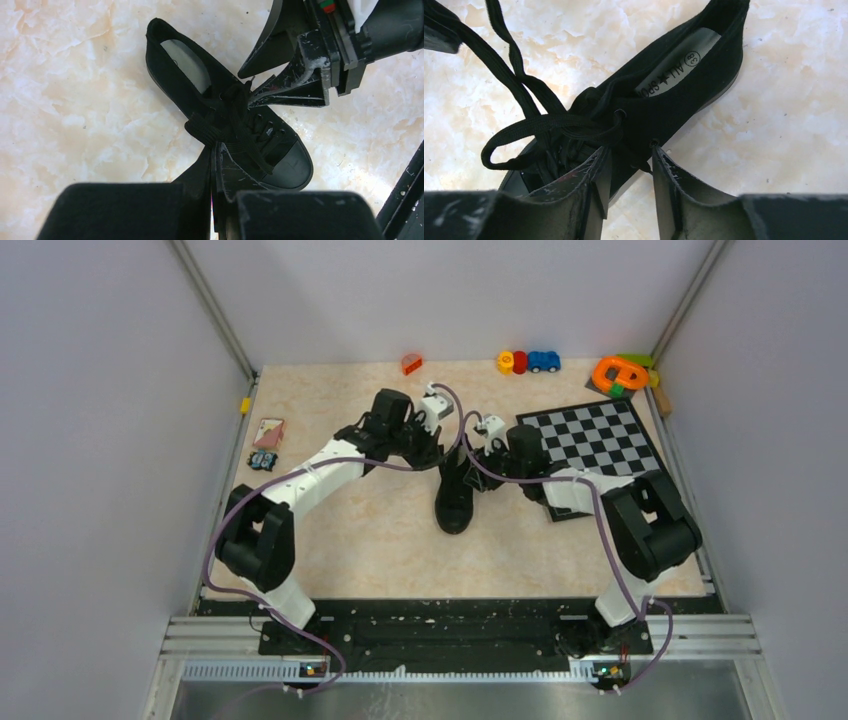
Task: Tie the shoes
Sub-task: Tie the shoelace on the shoe.
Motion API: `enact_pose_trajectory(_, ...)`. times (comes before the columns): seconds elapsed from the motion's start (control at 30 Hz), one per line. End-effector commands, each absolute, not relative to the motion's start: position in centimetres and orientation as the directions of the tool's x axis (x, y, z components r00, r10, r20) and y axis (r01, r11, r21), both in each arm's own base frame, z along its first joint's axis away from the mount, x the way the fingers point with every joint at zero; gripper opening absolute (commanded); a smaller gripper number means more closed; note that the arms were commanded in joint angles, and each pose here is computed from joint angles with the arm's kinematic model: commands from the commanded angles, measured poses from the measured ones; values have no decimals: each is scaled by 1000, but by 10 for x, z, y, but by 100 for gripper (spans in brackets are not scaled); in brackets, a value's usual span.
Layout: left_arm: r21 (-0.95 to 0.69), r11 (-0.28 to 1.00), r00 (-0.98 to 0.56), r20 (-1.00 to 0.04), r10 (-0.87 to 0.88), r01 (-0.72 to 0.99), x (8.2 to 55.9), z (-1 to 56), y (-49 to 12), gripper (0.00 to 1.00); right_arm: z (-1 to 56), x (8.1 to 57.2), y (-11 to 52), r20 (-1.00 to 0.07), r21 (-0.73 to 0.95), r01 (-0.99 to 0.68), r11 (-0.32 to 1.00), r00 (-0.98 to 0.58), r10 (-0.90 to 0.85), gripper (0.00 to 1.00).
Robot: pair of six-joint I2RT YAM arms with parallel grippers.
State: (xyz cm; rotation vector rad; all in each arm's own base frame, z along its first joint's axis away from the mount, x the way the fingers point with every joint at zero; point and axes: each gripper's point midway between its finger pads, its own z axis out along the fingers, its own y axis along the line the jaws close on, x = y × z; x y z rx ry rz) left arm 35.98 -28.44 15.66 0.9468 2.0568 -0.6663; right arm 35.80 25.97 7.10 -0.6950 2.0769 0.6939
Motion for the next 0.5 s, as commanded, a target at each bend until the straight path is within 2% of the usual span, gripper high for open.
enact_pose_trajectory(0.0,-81,560,-358,-842,405,824,366,186,-291,0,90,370,274,-866,207,-707,676,-454,-210,32)
enact_pose_trajectory(0.13,-37,570,-349,-823,449,820,367,191,-287,0,91,369,274,-864,222,-696,683,-465,-193,15)
enact_pose_trajectory(0.2,-6,577,-341,-812,474,817,368,194,-285,0,94,369,273,-862,227,-692,685,-470,-190,1)
enact_pose_trajectory(0.47,130,631,-348,-741,574,765,378,189,-261,0,125,375,241,-886,249,-568,785,-462,-53,0)
